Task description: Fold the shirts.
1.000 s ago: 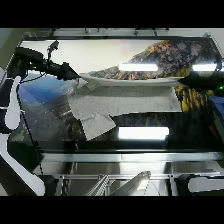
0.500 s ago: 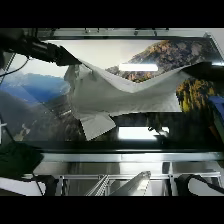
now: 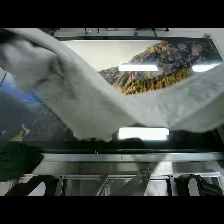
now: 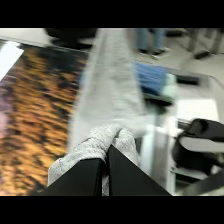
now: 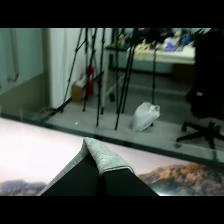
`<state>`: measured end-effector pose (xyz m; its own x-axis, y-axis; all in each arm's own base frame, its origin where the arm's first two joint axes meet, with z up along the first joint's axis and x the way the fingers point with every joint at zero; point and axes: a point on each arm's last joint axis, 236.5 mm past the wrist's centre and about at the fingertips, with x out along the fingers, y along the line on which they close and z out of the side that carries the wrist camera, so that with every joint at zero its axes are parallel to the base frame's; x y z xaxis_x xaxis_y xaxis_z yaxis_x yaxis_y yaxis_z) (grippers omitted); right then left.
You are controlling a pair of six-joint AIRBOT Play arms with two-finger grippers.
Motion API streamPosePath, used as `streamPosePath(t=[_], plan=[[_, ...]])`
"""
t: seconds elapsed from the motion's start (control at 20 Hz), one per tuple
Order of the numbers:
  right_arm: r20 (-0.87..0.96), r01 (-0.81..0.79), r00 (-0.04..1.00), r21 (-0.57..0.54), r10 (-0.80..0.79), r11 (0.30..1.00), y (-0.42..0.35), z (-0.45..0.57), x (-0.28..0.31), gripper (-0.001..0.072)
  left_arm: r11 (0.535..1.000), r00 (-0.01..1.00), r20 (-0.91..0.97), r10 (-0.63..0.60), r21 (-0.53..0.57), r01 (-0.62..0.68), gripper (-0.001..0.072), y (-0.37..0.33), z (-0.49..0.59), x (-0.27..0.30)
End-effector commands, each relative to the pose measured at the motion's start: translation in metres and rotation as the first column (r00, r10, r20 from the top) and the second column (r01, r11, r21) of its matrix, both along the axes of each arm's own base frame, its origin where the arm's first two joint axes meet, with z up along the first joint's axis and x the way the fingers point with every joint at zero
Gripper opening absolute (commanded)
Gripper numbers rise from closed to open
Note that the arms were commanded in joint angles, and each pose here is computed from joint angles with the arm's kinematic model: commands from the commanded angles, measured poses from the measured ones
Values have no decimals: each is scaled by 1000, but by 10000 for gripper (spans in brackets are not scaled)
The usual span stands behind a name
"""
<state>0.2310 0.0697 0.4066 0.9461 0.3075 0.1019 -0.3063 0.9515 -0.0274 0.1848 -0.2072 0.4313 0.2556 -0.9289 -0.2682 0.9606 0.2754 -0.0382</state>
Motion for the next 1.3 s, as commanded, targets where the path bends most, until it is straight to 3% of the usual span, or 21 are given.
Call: streamPosePath(t=[0.0, 0.15, 0.2, 0.35, 0.5, 0.7, 0.85, 1.05, 1.25], plan=[[-39, 51, 998, 63, -48, 997, -15, -5, 10, 10, 983, 981, -59, 183, -7, -184, 22, 30, 3, 13], [-323, -29, 943, 167, 83, 986, -22, -77, 80, 10, 985, 946, -279, 167, 2, -173, 22, 44, -40, 62], [-442, -57, 881, 249, 166, 967, -22, -122, 111, 11, 982, 880, -438, 183, 40, -185, 22, 50, -94, 105], [-608, 28, 768, 346, 202, 938, -28, -222, 164, 10, 959, 744, -605, 283, 190, -210, 22, 55, -218, 185], [-725, 207, 675, 363, 136, 909, -56, -319, 204, 10, 914, 588, -706, 394, 370, -167, 22, 60, -346, 240], [-799, 348, 600, 306, 40, 886, -95, -401, 244, 10, 909, 450, -793, 411, 394, -137, 19, 54, -441, 304], [-826, 366, 563, 289, 37, 884, -102, -431, 261, 10, 893, 441, -777, 450, 392, -222, 18, 60, -456, 342], [-802, 401, 596, 267, -29, 876, -122, -428, 284, 10, 853, 482, -709, 514, 367, -370, 19, 67, -444, 377], [-809, 398, 588, 263, -24, 879, -125, -434, 287, 10, 866, 457, -739, 495, 374, -333, 19, 60, -456, 368]])
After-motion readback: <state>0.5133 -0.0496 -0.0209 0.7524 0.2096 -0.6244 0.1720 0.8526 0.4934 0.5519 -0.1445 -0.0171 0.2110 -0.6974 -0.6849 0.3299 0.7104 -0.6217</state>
